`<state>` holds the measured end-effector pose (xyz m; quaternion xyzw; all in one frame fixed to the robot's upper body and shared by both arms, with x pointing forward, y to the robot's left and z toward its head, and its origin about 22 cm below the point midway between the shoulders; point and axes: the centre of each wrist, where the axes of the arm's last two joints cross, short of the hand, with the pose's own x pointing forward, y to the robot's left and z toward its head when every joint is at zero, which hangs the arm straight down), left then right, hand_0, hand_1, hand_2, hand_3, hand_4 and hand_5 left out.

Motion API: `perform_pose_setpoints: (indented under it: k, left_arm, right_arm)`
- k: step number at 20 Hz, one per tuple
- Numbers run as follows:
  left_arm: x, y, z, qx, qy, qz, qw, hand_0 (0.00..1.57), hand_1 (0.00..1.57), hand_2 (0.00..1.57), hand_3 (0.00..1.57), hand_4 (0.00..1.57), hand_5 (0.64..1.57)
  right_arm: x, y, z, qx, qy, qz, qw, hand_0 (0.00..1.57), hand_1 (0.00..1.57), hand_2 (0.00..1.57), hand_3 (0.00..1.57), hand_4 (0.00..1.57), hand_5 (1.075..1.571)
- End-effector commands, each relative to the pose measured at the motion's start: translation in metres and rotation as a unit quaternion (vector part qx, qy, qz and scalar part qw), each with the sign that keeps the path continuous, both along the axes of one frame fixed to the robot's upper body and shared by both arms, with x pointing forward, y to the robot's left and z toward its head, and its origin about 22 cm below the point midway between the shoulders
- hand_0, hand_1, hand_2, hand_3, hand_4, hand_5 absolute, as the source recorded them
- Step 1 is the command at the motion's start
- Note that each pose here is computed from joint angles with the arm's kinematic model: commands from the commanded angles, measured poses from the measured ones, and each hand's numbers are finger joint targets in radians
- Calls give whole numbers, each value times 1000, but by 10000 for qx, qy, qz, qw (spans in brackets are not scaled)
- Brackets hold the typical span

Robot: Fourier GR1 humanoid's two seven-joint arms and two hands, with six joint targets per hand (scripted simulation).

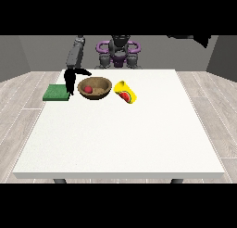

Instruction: Pick the cup and pour the ball into the bowl, then pick the bowl and place it on the pad

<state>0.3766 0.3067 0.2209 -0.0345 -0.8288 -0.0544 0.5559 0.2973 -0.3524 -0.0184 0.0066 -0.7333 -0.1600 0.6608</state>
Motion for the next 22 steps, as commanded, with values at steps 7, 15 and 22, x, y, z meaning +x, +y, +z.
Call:
perform_pose_setpoints:
  k: [7, 15, 22]
  left_arm:
    - [-19, 74, 28, -187, -271, 379, 9987, 0, 0, 0, 0, 266, 1506]
    - [-37, 110, 29, -197, -160, 440, 9987, 0, 0, 0, 0, 237, 1502]
    - [-39, 110, 56, -277, -584, 247, 9976, 0, 0, 0, 0, 359, 1536]
  right_arm:
    - [20, 30, -33, -62, 72, 331, 9994, 0, 0, 0, 0, 0, 1569]
    - [40, 45, -34, 222, 164, 441, 9986, 0, 0, 0, 0, 0, 1564]
    - [16, 52, -65, -87, 1048, -422, 9936, 1571, 1571, 1571, 1571, 1083, 1445]
